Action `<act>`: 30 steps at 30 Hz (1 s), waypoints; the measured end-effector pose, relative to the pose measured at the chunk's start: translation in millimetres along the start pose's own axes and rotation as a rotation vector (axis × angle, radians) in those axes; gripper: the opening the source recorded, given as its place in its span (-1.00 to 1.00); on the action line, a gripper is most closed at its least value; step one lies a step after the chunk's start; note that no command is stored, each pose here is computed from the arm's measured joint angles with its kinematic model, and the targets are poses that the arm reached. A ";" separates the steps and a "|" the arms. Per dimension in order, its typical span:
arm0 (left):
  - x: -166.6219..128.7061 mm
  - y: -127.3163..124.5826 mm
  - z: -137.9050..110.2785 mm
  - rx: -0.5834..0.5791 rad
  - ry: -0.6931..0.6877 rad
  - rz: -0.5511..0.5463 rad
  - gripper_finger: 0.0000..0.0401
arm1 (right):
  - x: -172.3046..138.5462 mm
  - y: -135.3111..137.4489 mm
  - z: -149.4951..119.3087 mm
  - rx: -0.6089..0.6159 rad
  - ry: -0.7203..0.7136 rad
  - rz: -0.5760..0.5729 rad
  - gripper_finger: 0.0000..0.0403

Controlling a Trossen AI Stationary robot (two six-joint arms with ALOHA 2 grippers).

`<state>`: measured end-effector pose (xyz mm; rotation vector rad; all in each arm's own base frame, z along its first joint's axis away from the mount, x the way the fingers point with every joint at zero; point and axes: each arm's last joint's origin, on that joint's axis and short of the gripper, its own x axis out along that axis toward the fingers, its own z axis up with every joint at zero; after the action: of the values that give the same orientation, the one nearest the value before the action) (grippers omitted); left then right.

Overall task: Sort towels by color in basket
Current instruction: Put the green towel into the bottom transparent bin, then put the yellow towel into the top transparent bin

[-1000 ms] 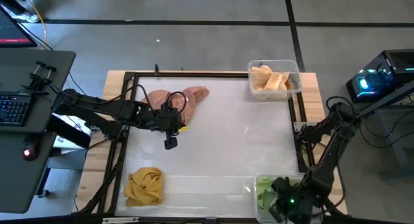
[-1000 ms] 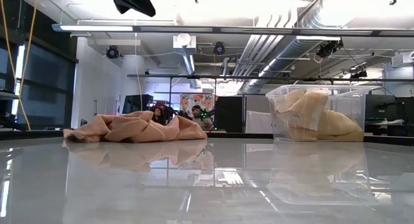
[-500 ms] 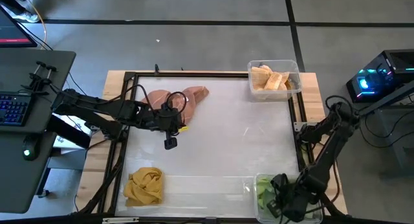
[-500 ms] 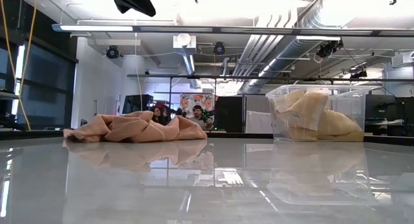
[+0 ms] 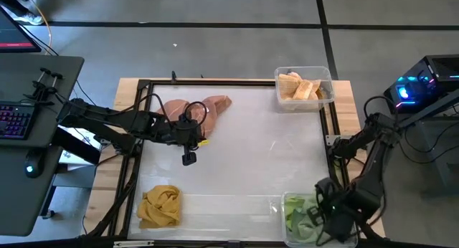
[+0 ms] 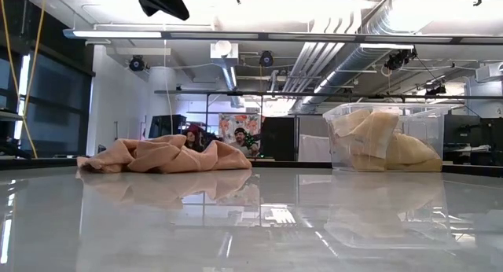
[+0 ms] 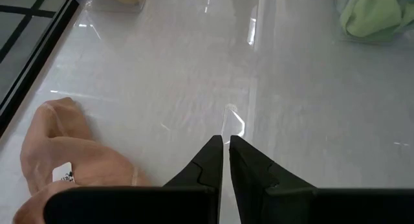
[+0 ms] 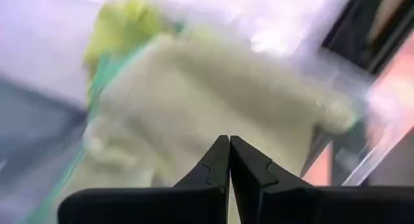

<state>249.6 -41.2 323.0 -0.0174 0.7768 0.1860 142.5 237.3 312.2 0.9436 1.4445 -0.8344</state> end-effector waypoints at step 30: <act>-0.5 -4.3 5.6 -0.031 -0.043 -0.099 -0.92 | -41.5 21.6 27.9 -0.034 -0.421 0.348 -0.97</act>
<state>253.9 -45.1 327.1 -0.0808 0.7287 0.1043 174.5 217.6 351.7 0.8969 0.8981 -0.6938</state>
